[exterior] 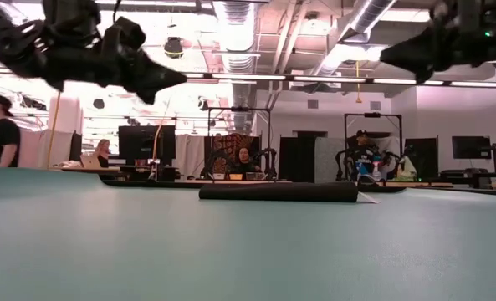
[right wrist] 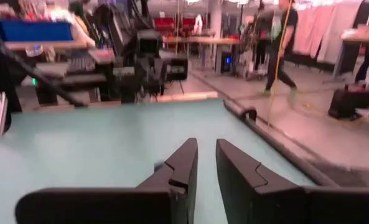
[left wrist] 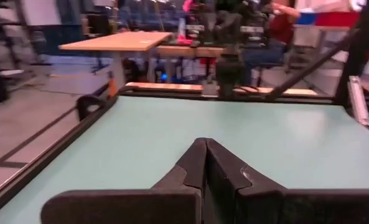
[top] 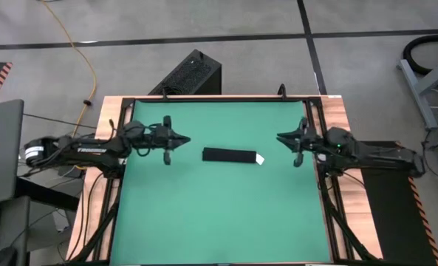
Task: Roll towel
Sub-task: Return to Home Position
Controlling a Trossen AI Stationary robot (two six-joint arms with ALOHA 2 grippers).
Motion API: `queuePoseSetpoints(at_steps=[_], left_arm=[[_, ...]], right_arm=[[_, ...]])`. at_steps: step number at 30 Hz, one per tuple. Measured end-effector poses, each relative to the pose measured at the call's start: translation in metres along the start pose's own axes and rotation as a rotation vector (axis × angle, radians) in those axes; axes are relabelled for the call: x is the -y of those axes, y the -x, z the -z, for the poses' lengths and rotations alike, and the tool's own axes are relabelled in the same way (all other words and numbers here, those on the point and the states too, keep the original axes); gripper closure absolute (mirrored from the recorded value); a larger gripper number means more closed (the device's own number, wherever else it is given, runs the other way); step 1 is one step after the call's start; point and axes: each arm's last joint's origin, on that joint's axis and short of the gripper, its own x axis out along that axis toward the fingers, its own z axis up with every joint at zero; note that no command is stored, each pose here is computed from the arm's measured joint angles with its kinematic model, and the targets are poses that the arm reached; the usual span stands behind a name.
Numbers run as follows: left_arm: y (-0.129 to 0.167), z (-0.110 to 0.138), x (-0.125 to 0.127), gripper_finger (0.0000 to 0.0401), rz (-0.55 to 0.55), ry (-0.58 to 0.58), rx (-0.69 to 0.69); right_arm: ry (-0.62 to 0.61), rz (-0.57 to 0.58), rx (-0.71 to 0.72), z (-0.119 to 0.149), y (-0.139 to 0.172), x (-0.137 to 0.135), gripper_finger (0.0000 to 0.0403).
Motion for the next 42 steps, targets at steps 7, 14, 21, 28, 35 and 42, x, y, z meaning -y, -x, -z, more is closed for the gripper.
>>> queuePoseSetpoints(at_steps=[7,14,21,28,35,42], left_arm=[[0.027,0.024,0.007,0.0401,-0.030,0.043,0.083],[0.035,0.030,0.008,0.0401,-0.033,0.068,0.107],[0.035,0.033,0.008,0.0401,-0.038,0.097,0.073],[0.035,0.034,0.008,0.0401,-0.056,0.105,0.070],[0.040,0.015,0.012,0.0401,0.070,0.117,0.229],[0.058,0.005,0.011,0.0401,0.160,0.226,0.200]], right_arm=[[-0.004,0.074,-0.023,0.006,0.026,0.004,0.0321],[-0.058,0.101,-0.017,0.035,0.025,0.005,0.0321],[-0.107,0.091,0.063,0.055,0.017,0.004,0.0321],[-0.111,0.125,0.059,0.055,0.017,0.005,0.0321],[-0.111,0.128,0.057,0.056,0.017,0.005,0.0321],[-0.112,0.132,0.057,0.056,0.017,0.005,0.0321]])
